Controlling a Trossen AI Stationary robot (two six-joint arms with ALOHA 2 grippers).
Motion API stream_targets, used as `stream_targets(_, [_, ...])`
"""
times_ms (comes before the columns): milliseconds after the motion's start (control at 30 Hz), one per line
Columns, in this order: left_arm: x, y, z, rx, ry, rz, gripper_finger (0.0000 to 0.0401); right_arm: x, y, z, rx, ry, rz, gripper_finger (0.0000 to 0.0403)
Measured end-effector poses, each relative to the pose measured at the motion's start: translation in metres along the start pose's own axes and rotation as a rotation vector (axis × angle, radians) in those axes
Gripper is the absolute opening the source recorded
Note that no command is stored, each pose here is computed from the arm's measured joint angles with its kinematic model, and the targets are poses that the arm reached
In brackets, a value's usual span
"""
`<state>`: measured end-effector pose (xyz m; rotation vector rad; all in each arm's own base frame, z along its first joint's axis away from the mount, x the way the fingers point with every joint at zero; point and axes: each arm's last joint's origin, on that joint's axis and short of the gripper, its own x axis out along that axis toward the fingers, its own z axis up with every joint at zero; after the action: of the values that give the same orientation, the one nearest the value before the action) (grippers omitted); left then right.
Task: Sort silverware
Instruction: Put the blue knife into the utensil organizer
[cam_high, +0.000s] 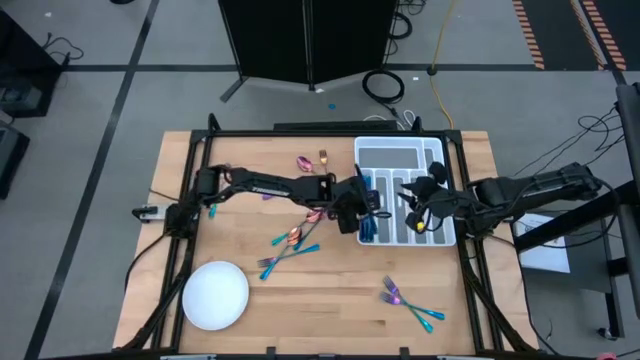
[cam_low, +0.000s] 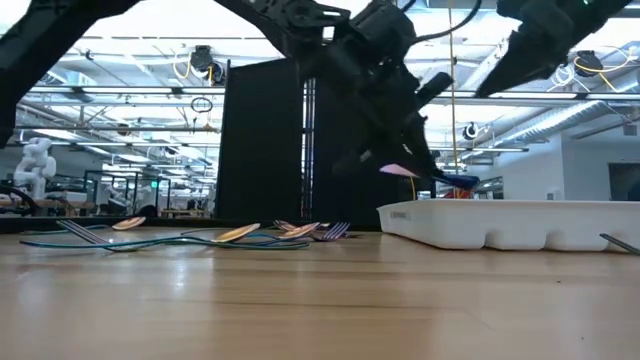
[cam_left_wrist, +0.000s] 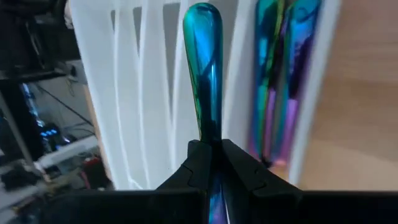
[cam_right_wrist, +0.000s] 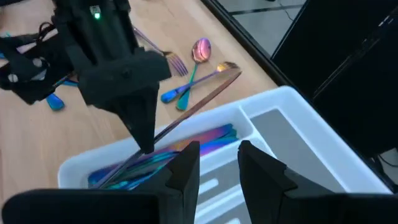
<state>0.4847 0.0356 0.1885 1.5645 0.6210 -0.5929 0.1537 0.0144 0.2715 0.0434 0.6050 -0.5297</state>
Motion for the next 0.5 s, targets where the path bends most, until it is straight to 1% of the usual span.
stream_targets(100, [0.007, 0.002, -0.004, 0.057, -0.003, 0.009, 0.0022, 0.003, -0.003, -0.012, 0.011, 0.012, -0.004, 0.0095])
stream_targets(200, [0.013, -0.004, -0.007, 0.142, -0.003, -0.022, 0.0022, 0.007, -0.004, -0.023, 0.005, 0.036, -0.01, 0.0095])
stream_targets(333, [0.016, -0.011, -0.005, 0.151, -0.016, -0.075, 0.0022, 0.008, -0.005, -0.028, 0.022, 0.055, -0.012, 0.0095])
stream_targets(400, [0.016, -0.011, -0.005, 0.171, -0.017, -0.074, 0.0022, 0.008, -0.004, -0.028, 0.021, 0.057, -0.011, 0.0095])
stream_targets(500, [0.016, -0.01, -0.004, 0.172, -0.017, -0.071, 0.0022, 0.008, -0.004, -0.027, 0.026, 0.052, -0.009, 0.0095])
